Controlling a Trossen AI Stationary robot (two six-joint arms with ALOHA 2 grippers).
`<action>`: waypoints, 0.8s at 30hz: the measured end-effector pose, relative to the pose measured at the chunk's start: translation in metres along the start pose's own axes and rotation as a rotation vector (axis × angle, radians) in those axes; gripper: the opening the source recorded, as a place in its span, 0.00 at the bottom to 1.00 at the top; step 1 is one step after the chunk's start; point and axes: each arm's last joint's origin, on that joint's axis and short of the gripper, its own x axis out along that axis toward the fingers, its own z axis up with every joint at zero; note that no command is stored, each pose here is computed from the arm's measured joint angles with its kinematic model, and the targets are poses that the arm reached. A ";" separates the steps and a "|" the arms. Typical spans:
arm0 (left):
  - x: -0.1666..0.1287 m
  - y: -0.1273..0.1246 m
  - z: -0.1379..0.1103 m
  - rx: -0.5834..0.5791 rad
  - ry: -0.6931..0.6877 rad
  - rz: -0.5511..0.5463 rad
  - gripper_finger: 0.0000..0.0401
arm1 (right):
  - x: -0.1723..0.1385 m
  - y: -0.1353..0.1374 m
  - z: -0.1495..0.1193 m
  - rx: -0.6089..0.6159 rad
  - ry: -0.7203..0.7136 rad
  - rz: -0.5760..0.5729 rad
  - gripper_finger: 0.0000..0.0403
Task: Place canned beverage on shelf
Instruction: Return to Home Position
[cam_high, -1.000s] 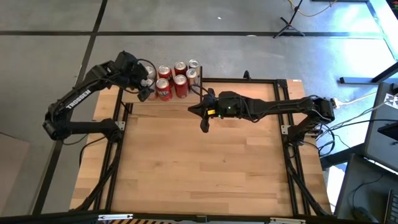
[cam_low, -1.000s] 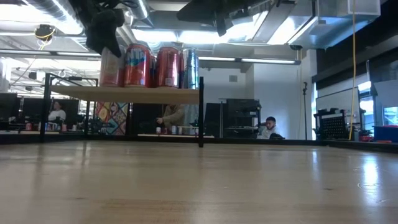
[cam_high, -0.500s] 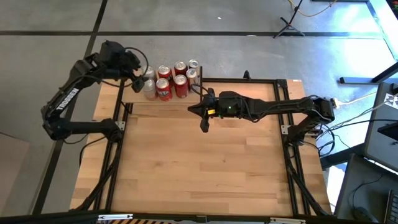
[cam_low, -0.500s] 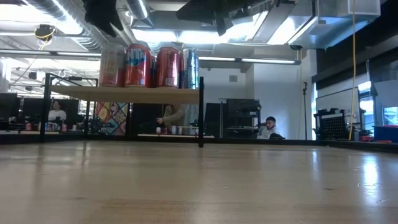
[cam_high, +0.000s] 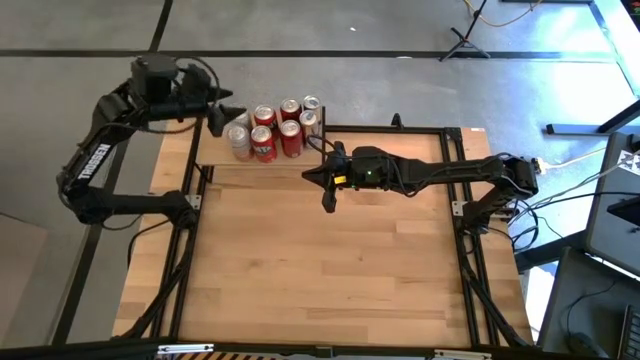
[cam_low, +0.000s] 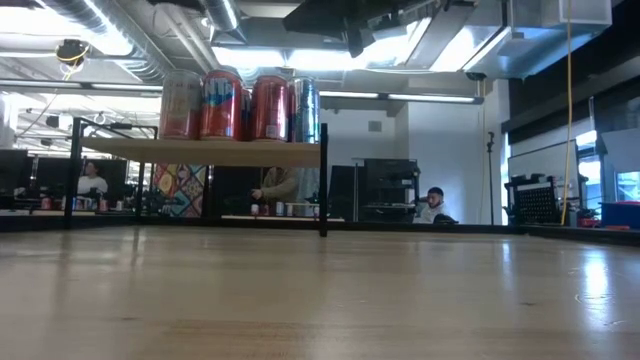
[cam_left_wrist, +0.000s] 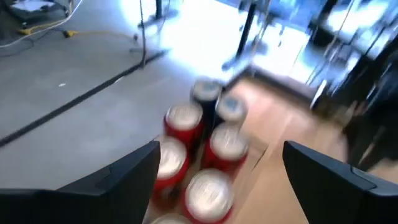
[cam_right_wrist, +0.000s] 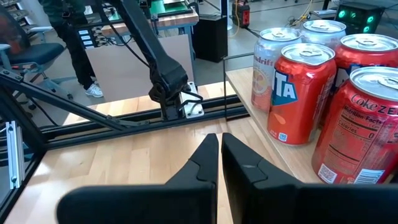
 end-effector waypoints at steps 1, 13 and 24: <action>-0.001 -0.002 0.003 -0.030 -0.029 -0.021 0.81 | 0.000 0.000 0.000 0.000 0.000 0.000 0.03; 0.022 -0.065 -0.019 0.123 -0.051 -0.392 0.53 | -0.022 0.003 0.029 -0.022 0.106 -0.015 0.03; 0.034 -0.101 -0.067 0.206 -0.170 -0.598 0.11 | -0.102 -0.003 0.029 -0.006 0.086 -0.046 0.03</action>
